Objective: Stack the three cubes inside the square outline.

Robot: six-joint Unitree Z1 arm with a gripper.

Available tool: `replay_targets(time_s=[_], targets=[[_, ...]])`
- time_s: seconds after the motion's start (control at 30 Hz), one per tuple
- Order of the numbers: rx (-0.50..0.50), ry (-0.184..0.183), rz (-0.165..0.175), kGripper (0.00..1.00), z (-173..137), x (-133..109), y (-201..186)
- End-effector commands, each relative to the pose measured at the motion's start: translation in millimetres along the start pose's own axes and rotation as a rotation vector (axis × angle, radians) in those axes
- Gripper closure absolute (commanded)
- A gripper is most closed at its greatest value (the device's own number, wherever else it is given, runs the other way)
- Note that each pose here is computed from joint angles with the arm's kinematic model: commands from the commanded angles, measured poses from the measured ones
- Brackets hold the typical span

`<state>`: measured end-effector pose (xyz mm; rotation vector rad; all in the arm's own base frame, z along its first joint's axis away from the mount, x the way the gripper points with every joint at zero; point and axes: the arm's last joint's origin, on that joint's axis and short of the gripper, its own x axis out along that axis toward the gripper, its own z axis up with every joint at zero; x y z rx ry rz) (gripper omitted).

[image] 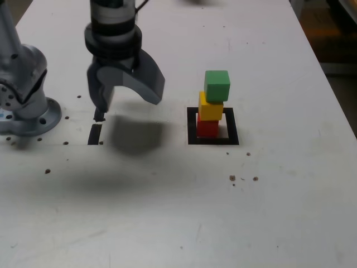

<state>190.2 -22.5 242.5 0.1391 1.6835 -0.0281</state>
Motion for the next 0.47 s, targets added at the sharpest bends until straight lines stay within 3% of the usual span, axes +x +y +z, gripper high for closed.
replay_targets(time_s=[0.0,0.23,0.43], targets=[[0.004,0.0,-0.007,0.0,2.7,5.9,1.3],[0.025,-0.019,-0.024,0.0,19.0,27.2,4.6],[0.026,-0.037,-0.032,0.0,22.6,29.1,4.1]])
